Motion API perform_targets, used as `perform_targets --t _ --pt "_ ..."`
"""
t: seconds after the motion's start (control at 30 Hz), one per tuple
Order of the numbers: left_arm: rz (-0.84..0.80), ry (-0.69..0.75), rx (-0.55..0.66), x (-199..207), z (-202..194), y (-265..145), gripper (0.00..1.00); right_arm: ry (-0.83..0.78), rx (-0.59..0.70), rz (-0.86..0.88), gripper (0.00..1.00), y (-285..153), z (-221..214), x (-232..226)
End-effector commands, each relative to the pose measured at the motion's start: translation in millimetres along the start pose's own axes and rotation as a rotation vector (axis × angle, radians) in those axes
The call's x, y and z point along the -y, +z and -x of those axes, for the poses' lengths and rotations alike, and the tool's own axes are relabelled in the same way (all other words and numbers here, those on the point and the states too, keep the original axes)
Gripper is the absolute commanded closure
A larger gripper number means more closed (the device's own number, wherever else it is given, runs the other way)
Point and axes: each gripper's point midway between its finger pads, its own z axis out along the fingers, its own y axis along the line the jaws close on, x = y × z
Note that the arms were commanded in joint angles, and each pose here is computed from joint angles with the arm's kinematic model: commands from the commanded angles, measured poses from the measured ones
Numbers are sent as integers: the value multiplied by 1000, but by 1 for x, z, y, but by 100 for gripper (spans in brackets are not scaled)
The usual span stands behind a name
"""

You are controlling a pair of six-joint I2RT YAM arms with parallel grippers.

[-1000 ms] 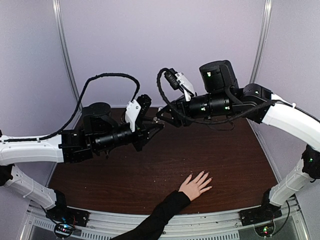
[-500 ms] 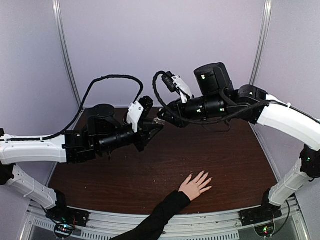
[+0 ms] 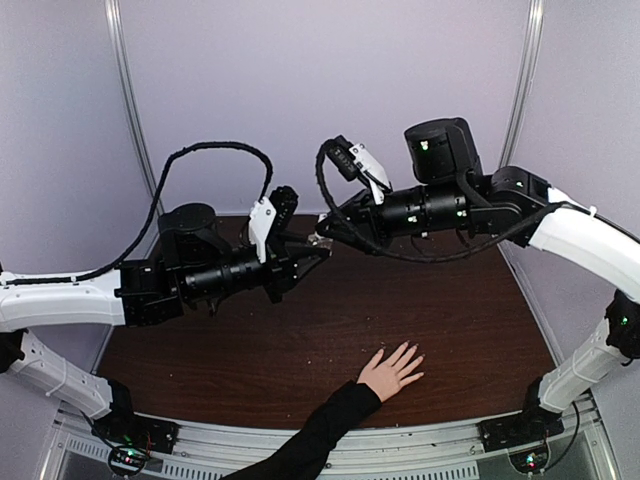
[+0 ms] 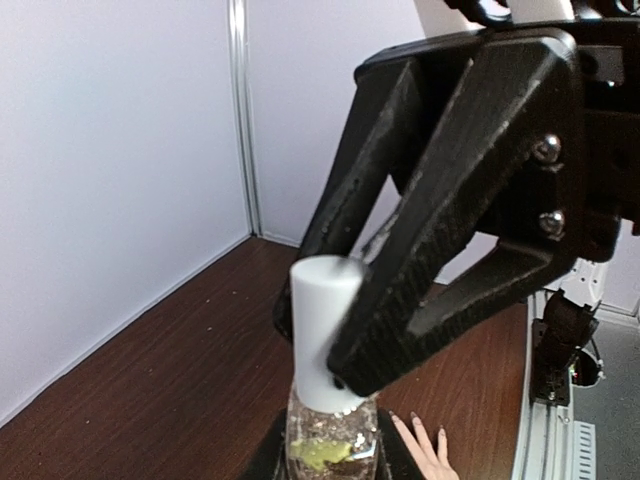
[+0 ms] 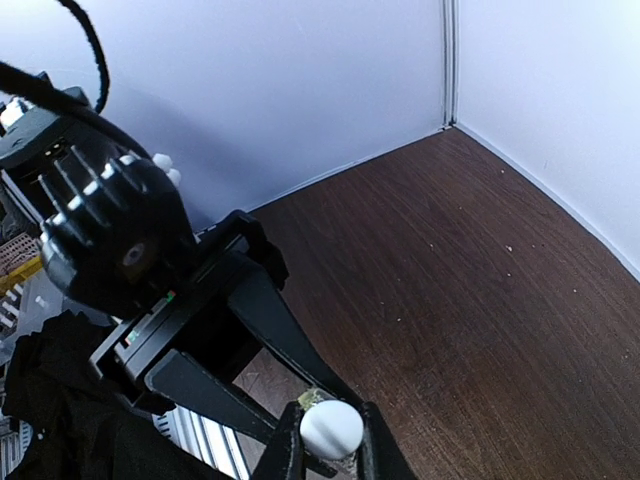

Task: Paint the nails
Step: Unscrew the nail polish bottle cap from the nail polish bottle.

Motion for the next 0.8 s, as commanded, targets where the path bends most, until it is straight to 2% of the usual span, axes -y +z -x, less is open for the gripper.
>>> perform_targets --t 0.0,0.2,0.77 --pt "-216 -6 128 37 34 -13 100 -99 70 93 100 -19 18 -19" --pt "-373 -1 152 63 41 -20 100 -169 82 158 100 -35 21 -33" --pt "-778 17 190 121 58 -51 100 -329 104 492 100 -65 9 -89"
